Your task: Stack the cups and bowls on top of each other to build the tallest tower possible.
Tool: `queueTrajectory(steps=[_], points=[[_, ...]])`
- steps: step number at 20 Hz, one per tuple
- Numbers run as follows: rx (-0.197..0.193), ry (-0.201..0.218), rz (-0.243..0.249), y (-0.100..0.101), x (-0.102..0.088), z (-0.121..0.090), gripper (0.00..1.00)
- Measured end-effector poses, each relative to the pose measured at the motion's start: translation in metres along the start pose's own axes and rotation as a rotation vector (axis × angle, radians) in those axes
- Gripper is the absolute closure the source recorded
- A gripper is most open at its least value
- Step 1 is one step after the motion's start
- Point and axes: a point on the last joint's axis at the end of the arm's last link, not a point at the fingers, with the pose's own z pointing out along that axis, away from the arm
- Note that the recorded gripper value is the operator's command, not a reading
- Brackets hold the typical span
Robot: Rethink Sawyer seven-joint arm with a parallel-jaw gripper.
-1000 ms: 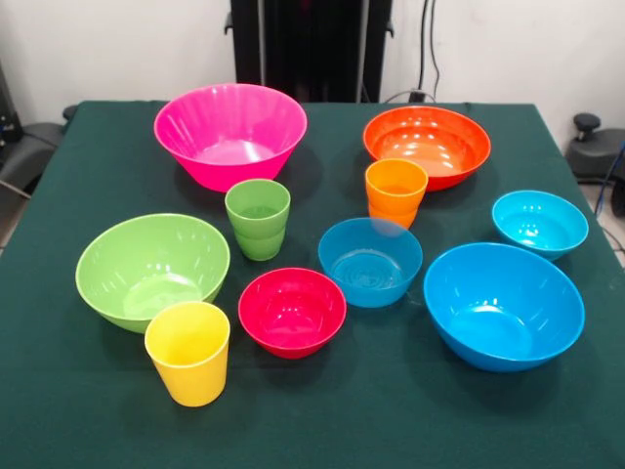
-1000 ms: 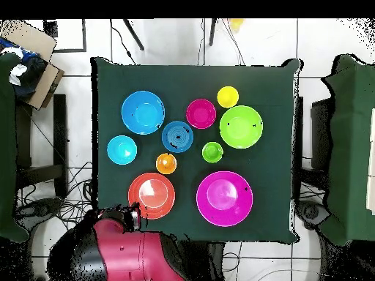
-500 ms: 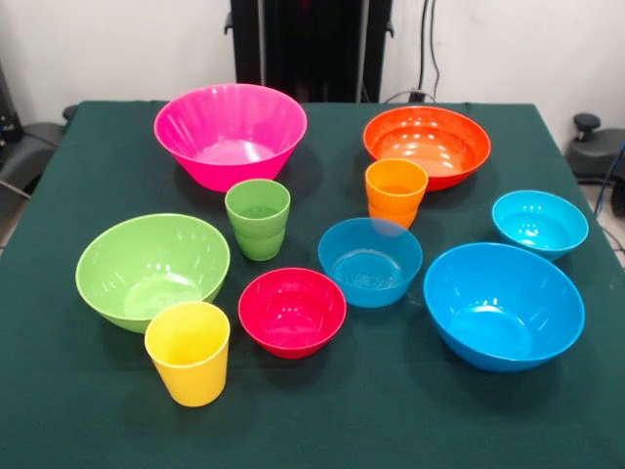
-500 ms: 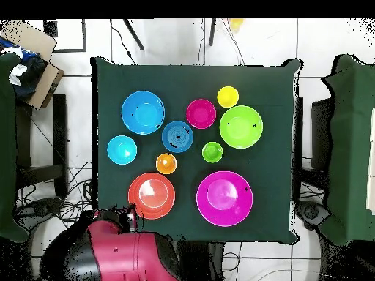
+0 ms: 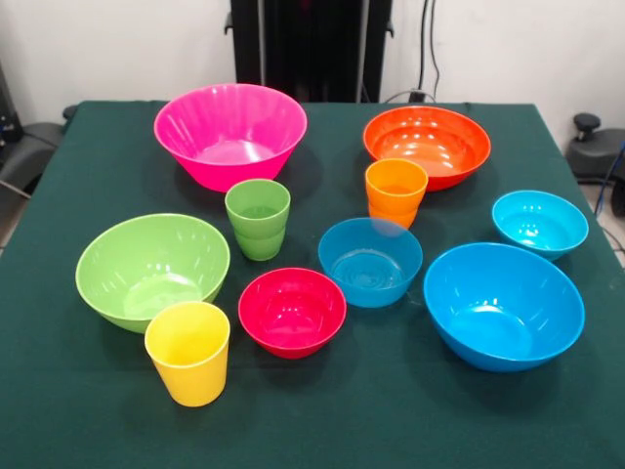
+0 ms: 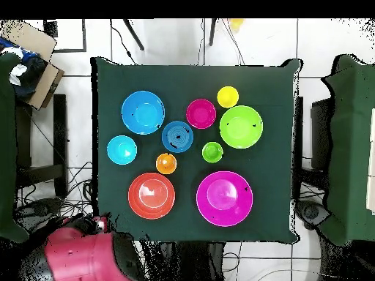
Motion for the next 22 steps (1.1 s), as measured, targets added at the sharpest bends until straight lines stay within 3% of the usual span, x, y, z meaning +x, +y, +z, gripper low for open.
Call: queueTrajectory(steps=[5, 10, 14, 18, 22], points=[[0.014, 0.087, 0.044, 0.01, 0.001, -0.042, 0.0], [0.031, 0.183, 0.069, 0.002, -0.003, -0.101, 0.0], [0.037, 0.227, 0.079, -0.003, -0.007, -0.148, 0.0], [0.036, 0.224, 0.082, -0.005, -0.01, -0.189, 0.0], [0.027, 0.17, 0.082, -0.006, -0.011, -0.205, 0.0]])
